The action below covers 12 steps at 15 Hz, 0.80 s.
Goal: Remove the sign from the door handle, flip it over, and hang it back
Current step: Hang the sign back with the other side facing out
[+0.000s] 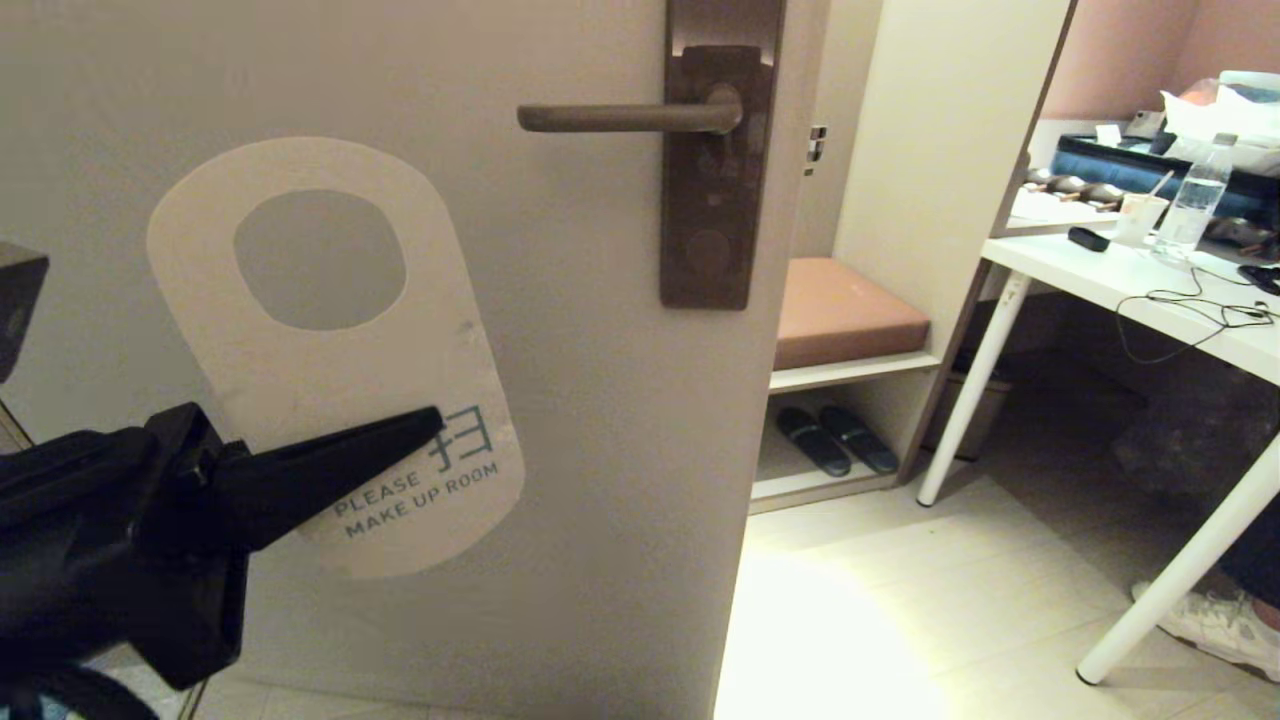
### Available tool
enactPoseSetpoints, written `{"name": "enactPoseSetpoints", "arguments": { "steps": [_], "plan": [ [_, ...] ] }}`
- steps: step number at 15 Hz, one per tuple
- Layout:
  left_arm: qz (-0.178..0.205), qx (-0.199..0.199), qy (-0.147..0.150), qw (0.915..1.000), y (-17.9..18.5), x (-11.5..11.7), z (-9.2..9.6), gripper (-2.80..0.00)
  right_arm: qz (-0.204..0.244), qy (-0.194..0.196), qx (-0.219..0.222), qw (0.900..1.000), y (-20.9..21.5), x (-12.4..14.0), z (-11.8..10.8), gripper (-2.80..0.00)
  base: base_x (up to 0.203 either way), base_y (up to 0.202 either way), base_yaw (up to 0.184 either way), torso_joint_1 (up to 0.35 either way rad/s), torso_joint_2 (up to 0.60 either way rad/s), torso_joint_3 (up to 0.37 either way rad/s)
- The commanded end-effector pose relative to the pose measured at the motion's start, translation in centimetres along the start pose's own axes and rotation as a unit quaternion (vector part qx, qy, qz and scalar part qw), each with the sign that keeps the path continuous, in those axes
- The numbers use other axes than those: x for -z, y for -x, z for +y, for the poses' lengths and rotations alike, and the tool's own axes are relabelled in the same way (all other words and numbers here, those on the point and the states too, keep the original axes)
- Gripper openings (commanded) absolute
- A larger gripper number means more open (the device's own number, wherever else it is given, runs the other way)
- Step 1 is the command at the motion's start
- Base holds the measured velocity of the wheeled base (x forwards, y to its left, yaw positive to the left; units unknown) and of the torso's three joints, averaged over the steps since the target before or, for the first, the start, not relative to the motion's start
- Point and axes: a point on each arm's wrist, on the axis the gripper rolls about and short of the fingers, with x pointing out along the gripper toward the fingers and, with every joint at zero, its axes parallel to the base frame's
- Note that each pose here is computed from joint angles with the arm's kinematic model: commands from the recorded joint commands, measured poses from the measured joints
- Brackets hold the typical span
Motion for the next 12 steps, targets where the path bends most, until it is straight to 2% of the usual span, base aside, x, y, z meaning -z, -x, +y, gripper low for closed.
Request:
{"name": "enactPoseSetpoints", "arguments": {
  "steps": [1, 3, 8, 10, 12],
  "plan": [
    [0.005, -0.047, -0.021, 0.9987, -0.9, 0.0, 1.2, -2.80, 0.000, 0.000, -0.001, 1.000, 0.0, 0.0, 0.0, -2.80, 0.000, 0.000, 0.000, 0.000, 0.00, 0.000],
    [0.008, -0.074, -0.051, 0.9959, -1.5, -0.6, 1.8, -2.80, 0.000, 0.000, -0.001, 1.000, 0.0, 0.0, 0.0, -2.80, 0.000, 0.000, 0.000, 0.000, 0.00, 0.000],
    [0.022, -0.125, -0.079, 0.9888, -2.6, -1.8, 2.2, -2.80, 0.000, 0.000, -0.001, 1.000, 0.0, 0.0, 0.0, -2.80, 0.000, 0.000, 0.000, 0.000, 0.00, 0.000],
    [0.036, -0.130, -0.109, 0.9848, -2.7, -1.5, 2.3, -2.80, 0.000, 0.000, -0.001, 1.000, 0.0, 0.0, 0.0, -2.80, 0.000, 0.000, 0.000, 0.000, 0.00, 0.000],
    [0.038, -0.131, -0.121, 0.9832, -2.9, -1.6, 2.4, -2.80, 0.000, 0.000, -0.001, 1.000, 0.0, 0.0, 0.0, -2.80, 0.000, 0.000, 0.000, 0.000, 0.00, 0.000]
  ]
}}
